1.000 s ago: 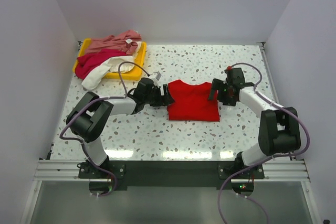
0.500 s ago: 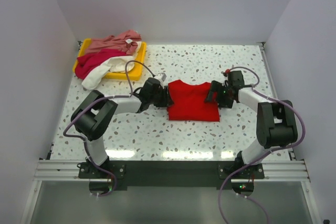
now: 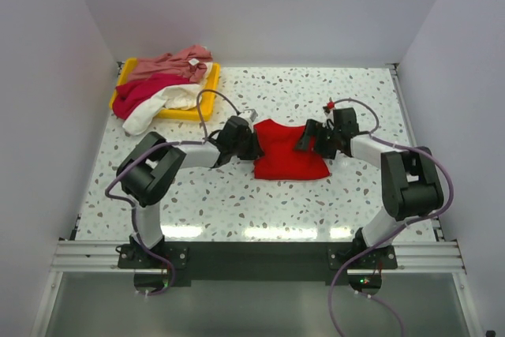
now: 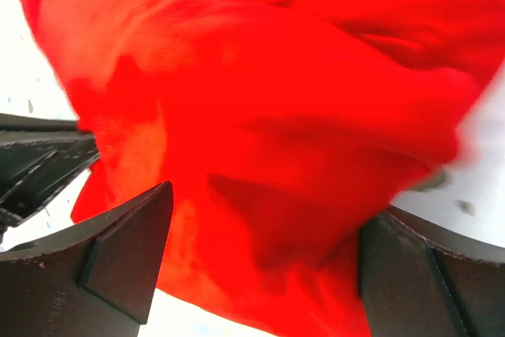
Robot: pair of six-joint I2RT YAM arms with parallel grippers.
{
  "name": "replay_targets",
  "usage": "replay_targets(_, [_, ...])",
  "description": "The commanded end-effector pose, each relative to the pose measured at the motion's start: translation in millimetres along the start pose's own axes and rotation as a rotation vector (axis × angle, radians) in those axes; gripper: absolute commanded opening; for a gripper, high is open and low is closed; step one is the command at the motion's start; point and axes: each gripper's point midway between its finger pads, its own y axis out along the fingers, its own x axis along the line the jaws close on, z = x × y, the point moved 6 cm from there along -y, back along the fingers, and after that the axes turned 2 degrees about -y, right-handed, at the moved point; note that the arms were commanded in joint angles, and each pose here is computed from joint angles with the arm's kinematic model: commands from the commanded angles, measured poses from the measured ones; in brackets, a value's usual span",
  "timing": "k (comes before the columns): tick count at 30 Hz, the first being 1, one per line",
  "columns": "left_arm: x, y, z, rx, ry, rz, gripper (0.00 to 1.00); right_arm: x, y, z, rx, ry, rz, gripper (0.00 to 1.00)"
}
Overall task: Fold and stack the t-shirts
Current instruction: Neatly place the folded tshirt to the corner
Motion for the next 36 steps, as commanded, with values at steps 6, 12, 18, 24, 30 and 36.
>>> replay_targets(6, [-5,15,15,0.046,0.004,-0.008,0.1,6,23,49,0.163,0.007,0.08,0.82])
replay_targets(12, [-8,2,4,0.019,0.024,-0.037,0.21,-1,16,40,0.142,-0.013,0.185,0.5])
replay_targets(18, [-17,-22,-14,-0.035,0.05,-0.061,0.68,-2,7,20,0.142,-0.062,0.282,0.14])
replay_targets(24, [-17,-55,-26,-0.091,0.068,-0.083,0.86,-2,-13,-28,0.065,-0.097,0.322,0.0])
replay_targets(30, [-10,-91,-31,-0.131,0.095,-0.128,0.93,-9,-39,-77,0.008,-0.118,0.385,0.0])
replay_targets(36, [2,-120,-36,-0.166,0.106,-0.169,0.96,-32,-45,-121,0.002,-0.15,0.463,0.0])
